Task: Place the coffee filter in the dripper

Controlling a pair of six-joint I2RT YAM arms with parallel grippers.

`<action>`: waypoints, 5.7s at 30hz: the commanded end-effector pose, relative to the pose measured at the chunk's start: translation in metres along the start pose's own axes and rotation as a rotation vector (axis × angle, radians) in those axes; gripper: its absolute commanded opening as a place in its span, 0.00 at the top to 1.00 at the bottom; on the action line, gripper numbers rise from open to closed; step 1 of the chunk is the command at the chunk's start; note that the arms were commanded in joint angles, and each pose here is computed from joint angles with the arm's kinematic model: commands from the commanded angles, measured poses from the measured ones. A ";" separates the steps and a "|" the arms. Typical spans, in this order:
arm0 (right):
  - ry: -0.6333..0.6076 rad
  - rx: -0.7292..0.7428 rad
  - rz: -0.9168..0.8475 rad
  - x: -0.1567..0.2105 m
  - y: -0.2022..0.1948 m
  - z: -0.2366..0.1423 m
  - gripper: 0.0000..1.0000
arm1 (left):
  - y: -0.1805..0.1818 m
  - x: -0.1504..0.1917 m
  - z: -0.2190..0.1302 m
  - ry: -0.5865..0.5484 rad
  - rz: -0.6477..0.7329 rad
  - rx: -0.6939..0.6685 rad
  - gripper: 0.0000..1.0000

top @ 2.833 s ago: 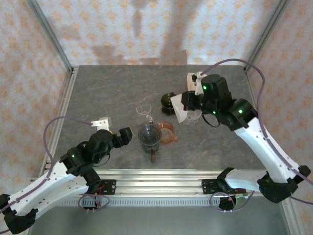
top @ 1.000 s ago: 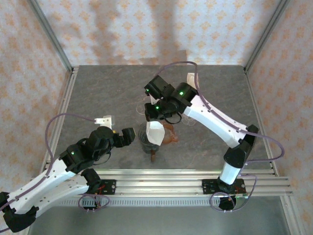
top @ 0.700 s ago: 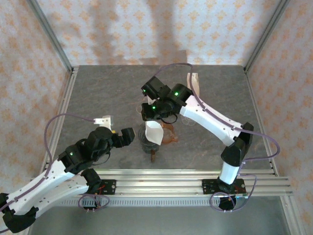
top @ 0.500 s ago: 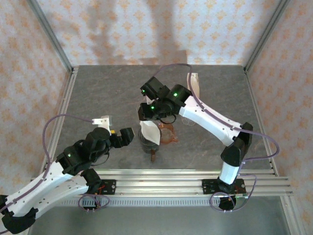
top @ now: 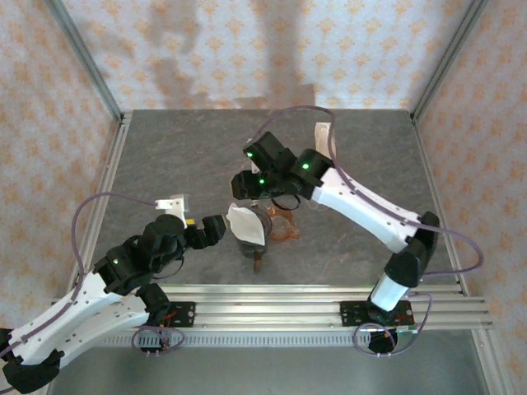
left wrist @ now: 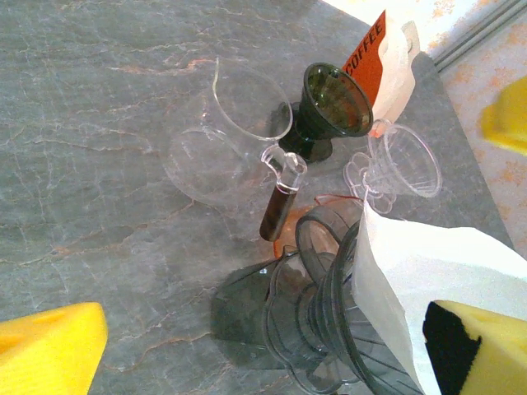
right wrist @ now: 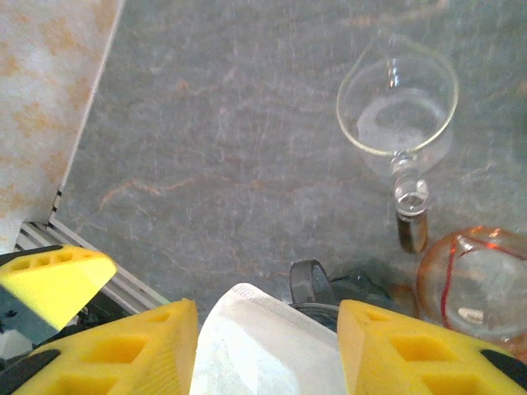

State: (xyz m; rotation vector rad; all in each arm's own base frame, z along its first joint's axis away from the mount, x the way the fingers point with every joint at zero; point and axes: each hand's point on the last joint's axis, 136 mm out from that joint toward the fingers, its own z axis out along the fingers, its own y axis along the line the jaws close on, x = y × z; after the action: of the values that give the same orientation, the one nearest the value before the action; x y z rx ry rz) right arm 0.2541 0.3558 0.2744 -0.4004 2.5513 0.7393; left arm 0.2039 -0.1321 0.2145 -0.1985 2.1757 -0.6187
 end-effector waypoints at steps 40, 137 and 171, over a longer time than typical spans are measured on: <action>0.160 0.094 -0.366 0.061 -0.004 -0.012 0.77 | -0.004 -0.002 0.005 -0.004 -0.023 0.012 0.00; -0.025 0.271 -0.087 0.069 -0.038 -0.004 1.00 | -0.057 -0.003 0.035 0.140 0.042 0.091 1.00; -0.196 0.094 -0.228 0.042 -0.029 -0.054 0.57 | -0.050 0.005 0.050 0.206 0.062 0.102 0.82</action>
State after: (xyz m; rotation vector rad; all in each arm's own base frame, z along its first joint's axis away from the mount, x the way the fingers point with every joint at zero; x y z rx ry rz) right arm 0.2072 0.2971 0.2458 -0.4744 2.4642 0.4990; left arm 0.2345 -0.1945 0.2045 -0.0310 2.3398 -0.7298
